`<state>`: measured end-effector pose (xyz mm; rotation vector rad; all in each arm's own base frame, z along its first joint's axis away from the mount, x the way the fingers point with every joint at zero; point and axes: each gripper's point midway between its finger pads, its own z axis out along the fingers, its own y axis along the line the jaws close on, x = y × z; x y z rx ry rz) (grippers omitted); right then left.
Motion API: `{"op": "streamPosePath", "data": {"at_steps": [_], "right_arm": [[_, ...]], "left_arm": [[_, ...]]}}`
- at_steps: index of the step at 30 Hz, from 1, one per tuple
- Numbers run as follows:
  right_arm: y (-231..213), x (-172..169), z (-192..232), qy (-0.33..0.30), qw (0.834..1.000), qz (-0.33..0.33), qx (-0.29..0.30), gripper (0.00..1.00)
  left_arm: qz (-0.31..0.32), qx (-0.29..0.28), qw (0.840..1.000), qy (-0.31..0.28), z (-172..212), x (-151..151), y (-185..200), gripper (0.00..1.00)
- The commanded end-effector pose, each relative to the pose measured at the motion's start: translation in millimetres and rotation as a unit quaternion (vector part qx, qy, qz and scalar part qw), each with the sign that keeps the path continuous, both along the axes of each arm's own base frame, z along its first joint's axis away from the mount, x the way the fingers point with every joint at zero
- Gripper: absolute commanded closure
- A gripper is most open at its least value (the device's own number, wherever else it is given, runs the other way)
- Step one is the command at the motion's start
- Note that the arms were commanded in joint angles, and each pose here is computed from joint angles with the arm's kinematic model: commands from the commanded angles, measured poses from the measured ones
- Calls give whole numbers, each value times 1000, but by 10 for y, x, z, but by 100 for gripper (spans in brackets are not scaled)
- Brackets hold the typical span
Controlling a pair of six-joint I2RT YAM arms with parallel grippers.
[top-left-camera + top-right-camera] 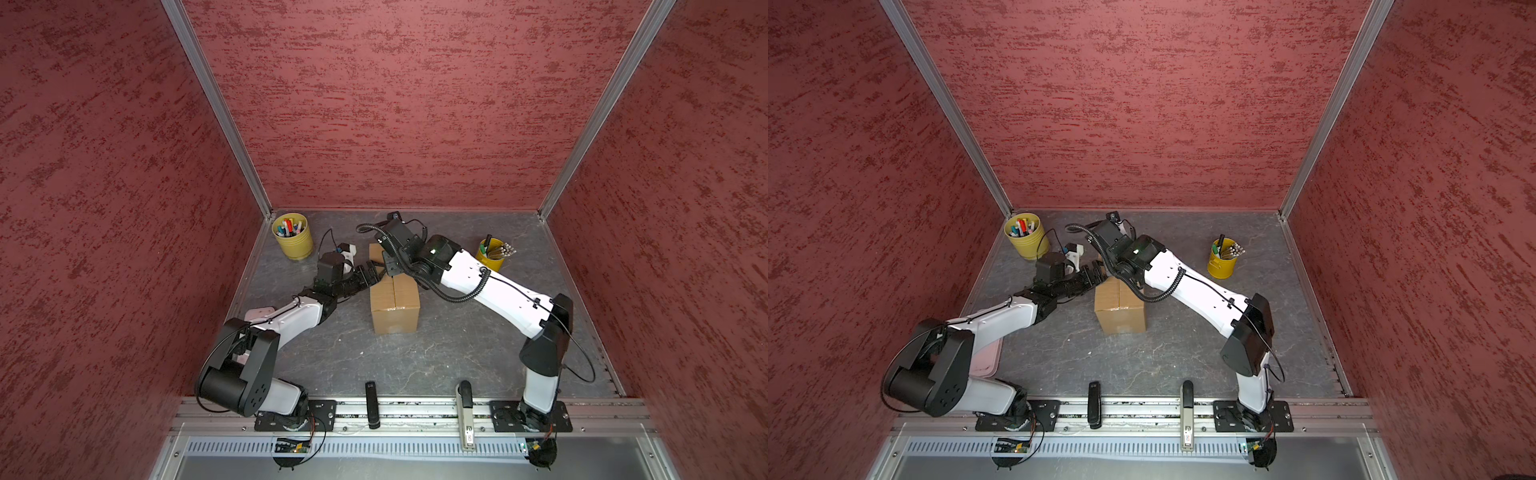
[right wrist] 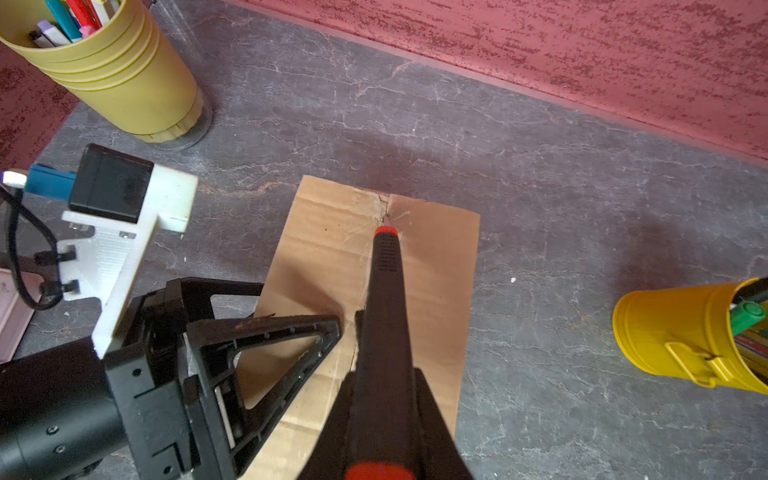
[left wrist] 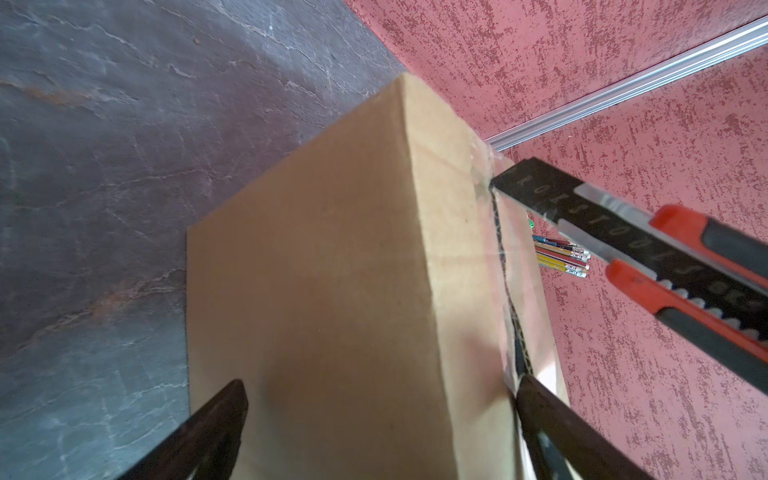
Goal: Unpack the express box
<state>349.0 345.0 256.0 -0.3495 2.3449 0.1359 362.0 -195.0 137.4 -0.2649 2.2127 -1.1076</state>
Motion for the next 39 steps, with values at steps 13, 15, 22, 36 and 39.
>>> {"op": "streamPosePath", "data": {"at_steps": [13, 15, 22, 36, 39], "right_arm": [[-3, -200, -145, 43, 999, -22, -5, 100], [1, -197, -159, 45, 999, -25, -4, 100], [17, -222, -184, 54, 998, -28, 4, 100], [22, -303, -209, 67, 997, -25, 4, 100], [29, -325, -225, 70, 997, -24, 3, 100]], "left_arm": [[20, 17, 999, 30, -187, -84, 113, 0], [19, 17, 999, 29, -174, -90, 113, 0], [21, 19, 999, 29, -186, -100, 126, 0], [28, 17, 999, 29, -197, -76, 137, 0], [29, 17, 999, 29, -196, -68, 135, 0]]}}
